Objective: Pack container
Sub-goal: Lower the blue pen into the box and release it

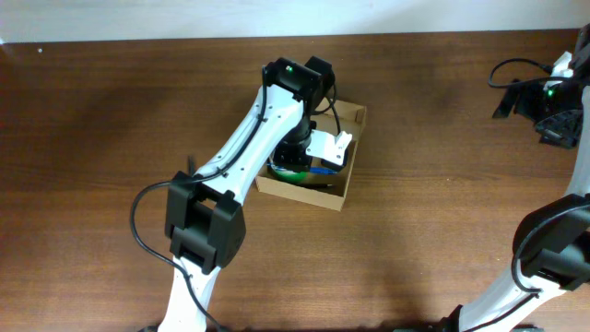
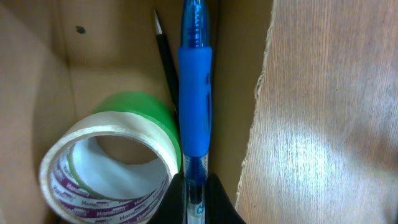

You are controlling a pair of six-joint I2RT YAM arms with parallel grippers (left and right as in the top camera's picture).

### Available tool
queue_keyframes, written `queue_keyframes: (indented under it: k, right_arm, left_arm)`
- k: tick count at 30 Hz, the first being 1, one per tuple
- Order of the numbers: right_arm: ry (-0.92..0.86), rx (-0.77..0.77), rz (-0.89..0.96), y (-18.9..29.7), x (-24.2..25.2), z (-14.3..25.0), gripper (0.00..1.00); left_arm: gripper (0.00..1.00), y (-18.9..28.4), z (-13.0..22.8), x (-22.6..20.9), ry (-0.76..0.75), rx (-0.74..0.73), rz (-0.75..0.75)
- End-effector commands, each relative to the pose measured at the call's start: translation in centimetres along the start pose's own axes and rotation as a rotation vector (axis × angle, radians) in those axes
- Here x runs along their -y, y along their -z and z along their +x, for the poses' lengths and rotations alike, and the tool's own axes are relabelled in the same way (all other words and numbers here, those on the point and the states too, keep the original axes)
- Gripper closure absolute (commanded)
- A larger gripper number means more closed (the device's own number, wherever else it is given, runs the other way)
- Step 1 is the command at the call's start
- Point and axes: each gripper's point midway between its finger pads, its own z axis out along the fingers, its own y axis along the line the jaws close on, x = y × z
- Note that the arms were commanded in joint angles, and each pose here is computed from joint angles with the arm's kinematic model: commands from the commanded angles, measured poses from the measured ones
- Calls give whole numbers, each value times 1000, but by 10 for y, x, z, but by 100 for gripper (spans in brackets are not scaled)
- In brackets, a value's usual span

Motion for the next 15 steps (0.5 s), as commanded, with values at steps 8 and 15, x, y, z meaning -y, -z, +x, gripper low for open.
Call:
queue_keyframes:
  k: [8, 15]
  right_arm:
    - [0, -5, -6, -2, -3, 1, 1]
    - [0, -5, -6, -2, -3, 1, 1]
  left_arm:
    - [85, -26, 5, 1, 41, -38, 74]
    - [77, -10, 3, -6, 126, -16, 3]
